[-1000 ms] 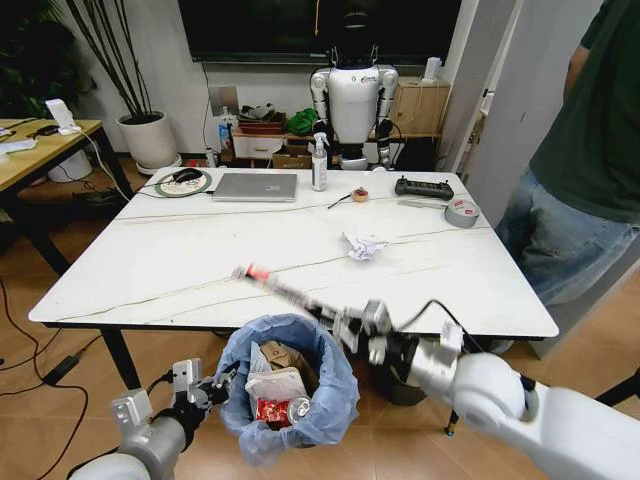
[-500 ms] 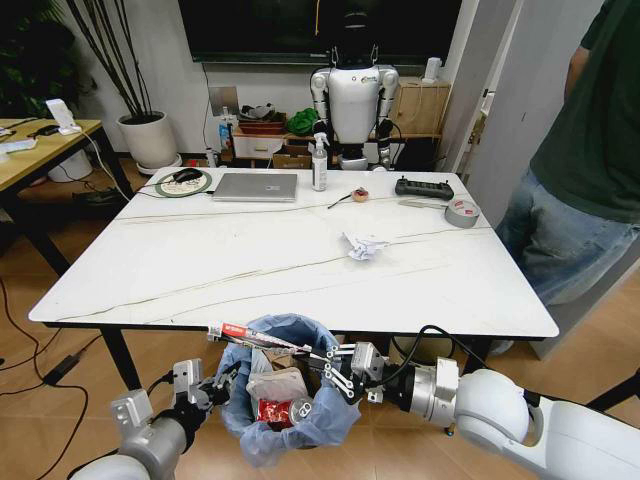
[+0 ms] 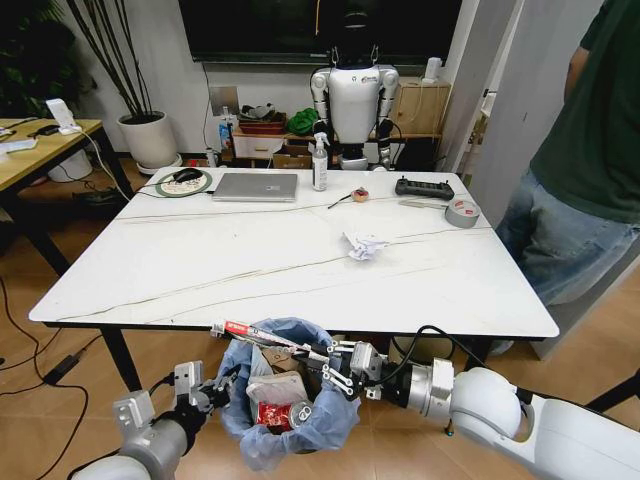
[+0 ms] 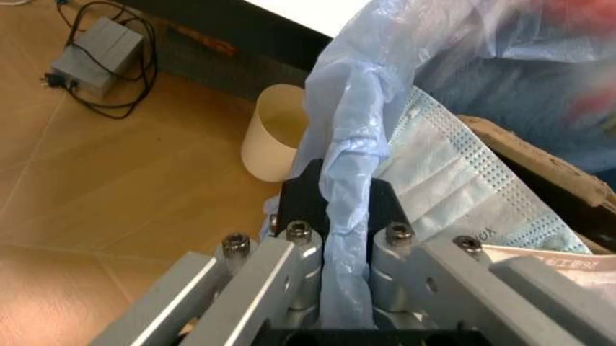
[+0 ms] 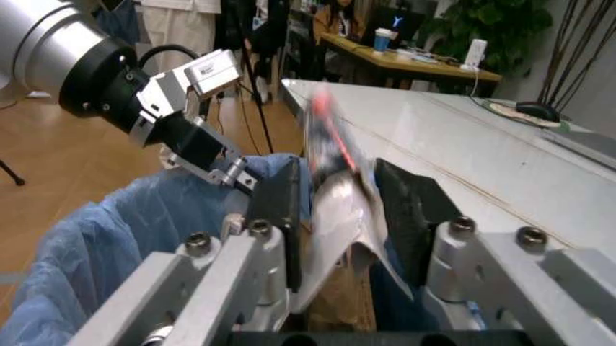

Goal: Pick up the trash bin and place the trash from the table into it.

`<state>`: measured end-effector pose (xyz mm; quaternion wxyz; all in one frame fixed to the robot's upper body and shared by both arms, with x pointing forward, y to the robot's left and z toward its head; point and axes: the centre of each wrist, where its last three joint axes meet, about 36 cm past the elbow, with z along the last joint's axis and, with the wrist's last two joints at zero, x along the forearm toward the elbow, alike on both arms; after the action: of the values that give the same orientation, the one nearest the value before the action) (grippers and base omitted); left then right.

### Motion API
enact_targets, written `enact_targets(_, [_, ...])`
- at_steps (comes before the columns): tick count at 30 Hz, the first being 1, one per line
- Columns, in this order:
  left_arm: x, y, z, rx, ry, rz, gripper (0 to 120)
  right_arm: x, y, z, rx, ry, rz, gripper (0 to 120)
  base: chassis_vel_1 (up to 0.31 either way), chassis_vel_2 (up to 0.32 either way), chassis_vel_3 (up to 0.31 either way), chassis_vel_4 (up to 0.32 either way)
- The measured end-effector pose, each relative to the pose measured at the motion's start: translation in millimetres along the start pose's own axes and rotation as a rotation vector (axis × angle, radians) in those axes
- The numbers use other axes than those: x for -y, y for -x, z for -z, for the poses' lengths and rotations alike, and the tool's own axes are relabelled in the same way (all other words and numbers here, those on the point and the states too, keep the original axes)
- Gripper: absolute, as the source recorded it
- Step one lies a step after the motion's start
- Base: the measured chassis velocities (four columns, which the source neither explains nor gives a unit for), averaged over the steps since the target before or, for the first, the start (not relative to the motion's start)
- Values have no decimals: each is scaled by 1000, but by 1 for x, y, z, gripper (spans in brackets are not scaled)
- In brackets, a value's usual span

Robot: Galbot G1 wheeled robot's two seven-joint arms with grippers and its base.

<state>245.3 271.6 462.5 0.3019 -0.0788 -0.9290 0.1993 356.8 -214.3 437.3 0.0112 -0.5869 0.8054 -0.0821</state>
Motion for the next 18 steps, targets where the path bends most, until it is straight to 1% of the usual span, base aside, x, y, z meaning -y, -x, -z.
enact_targets(2, [0, 0, 0, 1, 0, 2, 2, 0, 0, 0, 1, 1, 3, 39, 0, 0, 0, 0])
enact_targets(3, [0, 0, 0, 2, 0, 2, 2, 0, 0, 0, 1, 1, 3, 41, 0, 0, 0, 0])
enact_targets(4, [0, 0, 0, 2, -1, 2, 2, 0, 0, 0, 2, 1, 3, 47, 0, 0, 0, 0])
enact_targets(5, [0, 0, 0, 2, -2, 2, 2, 0, 0, 0, 2, 1, 3, 51, 0, 0, 0, 0])
enact_targets(7, [0, 0, 0, 2, -2, 2, 2, 0, 0, 0, 2, 1, 3, 53, 0, 0, 0, 0])
enact_targets(8, [0, 0, 0, 2, -1, 2, 2, 0, 0, -1, 3, 0, 3, 60, 0, 0, 0, 0])
enact_targets(9, [0, 0, 0, 2, -1, 3, 2, 0, 0, -1, 4, 0, 3, 62, 0, 0, 0, 0])
enact_targets(11, [-1, 1, 0, 1, 0, 5, 2, 1, 0, 0, 11, 1, -3, 71, 0, 0, 0, 0])
enact_targets(13, [-1, 1, 0, 1, 0, 7, 2, 2, 2, 2, 21, 4, -15, 72, 0, 0, 0, 0])
enact_targets(15, [-2, 1, -1, 0, 0, 11, 2, 8, 8, 8, 52, 14, -58, 76, 0, 0, 0, 0])
enact_targets(18, [-4, 0, -2, -3, 0, 19, 2, 27, 18, 21, 106, 73, -183, 87, 0, 0, 0, 0])
